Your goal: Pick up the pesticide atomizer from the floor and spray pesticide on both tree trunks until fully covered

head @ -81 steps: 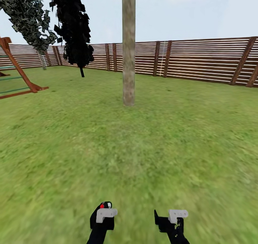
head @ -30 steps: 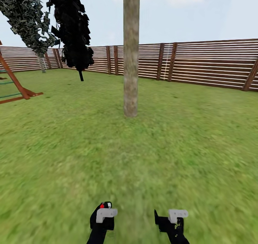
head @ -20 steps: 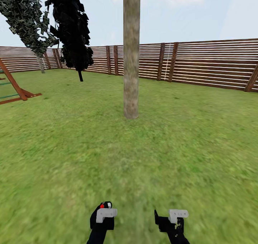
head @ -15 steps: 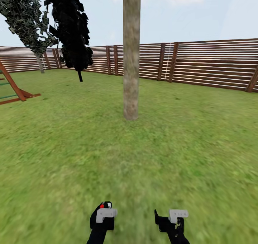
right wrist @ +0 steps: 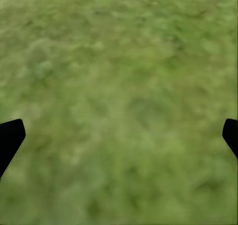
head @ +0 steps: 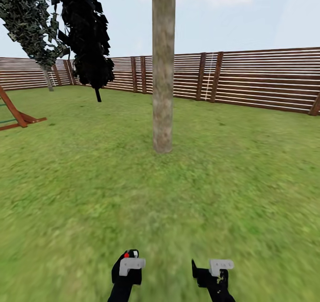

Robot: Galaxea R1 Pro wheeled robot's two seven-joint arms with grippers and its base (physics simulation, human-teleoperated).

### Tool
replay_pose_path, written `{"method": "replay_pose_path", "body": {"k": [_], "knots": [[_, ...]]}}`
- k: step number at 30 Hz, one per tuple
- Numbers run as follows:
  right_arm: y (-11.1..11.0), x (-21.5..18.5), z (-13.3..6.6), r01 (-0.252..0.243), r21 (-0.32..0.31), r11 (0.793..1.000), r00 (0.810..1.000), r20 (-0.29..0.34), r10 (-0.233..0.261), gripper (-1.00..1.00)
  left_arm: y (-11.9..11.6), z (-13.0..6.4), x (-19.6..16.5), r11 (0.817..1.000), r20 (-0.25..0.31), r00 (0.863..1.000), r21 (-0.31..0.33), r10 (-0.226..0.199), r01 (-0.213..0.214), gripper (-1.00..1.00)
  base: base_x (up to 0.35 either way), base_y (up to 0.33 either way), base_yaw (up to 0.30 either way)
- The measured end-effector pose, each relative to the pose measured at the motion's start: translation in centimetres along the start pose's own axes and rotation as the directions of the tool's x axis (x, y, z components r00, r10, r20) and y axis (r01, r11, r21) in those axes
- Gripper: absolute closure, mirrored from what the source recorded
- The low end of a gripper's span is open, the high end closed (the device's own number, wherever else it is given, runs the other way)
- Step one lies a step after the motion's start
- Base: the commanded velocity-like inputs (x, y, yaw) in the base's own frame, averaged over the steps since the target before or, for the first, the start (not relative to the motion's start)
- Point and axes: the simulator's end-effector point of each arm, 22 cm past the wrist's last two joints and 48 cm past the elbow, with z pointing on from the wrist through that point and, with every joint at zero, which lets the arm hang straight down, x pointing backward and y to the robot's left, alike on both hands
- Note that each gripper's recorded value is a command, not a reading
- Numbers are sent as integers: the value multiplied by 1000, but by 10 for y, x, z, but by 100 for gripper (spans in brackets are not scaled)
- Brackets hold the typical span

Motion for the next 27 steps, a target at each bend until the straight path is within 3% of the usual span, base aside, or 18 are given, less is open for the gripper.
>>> {"method": "replay_pose_path", "body": {"k": [27], "knots": [[1, -5, -1, 1, -3, 1000, 1000, 11, -1, -100, 0, -1, -4, 1000, 10, 1000, 0, 1, -1, 100, 335, 0, 0]]}}
